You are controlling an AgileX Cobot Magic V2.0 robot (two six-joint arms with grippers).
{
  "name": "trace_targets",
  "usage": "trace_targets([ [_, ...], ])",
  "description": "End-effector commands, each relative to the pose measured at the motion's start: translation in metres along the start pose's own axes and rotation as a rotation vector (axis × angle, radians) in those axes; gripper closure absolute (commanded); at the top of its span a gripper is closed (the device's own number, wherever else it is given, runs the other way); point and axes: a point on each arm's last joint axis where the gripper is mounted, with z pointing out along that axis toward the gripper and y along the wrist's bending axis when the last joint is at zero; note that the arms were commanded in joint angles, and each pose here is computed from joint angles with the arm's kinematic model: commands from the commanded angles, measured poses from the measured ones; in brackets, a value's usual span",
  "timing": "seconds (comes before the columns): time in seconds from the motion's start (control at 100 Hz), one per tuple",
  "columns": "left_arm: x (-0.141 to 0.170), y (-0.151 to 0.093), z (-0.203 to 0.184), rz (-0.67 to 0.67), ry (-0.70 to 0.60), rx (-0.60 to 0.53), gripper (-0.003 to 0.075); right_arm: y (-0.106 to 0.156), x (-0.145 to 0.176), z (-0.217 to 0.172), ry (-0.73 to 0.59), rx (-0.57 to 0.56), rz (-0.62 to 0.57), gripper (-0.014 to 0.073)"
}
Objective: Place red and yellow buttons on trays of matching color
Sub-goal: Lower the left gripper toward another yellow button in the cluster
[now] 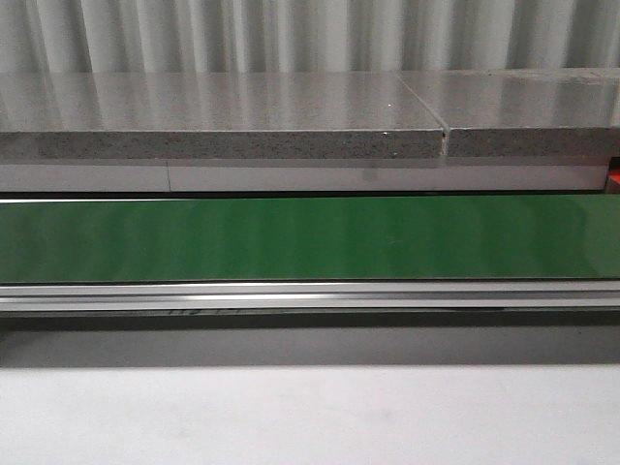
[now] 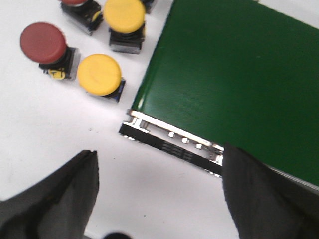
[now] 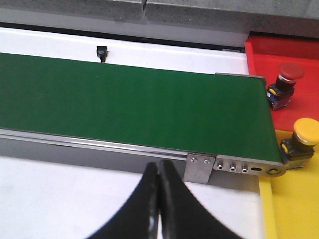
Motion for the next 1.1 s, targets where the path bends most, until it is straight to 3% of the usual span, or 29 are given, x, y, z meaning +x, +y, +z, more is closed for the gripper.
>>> trace_targets([
  [0.0,-0.013,0.008,0.001,-0.052,-0.033,0.002,0.0228,0.0,-0.012,-0.003,-0.08,0.004,-0.002,0.0663],
  [0.25,-0.025,0.028,0.035,-0.15,0.078,-0.034,0.0228,0.0,-0.012,-0.003,-0.08,0.004,-0.002,0.0663],
  [0.57,-0.056,0.027,0.06,-0.163,0.175,-0.033,0.0228,0.0,-0.012,-0.003,-0.08,0.004,-0.002,0.0663],
  [0.86,-0.07,0.027,0.079,-0.338,0.209,-0.053,0.0228,0.0,-0.012,-0.003,-0.08,0.004,-0.002,0.0663],
  [1.09,-0.081,0.026,0.093,-0.38,0.274,-0.056,0.0228,0.0,-0.012,-0.003,-0.08,0.004,-0.002,0.0663],
])
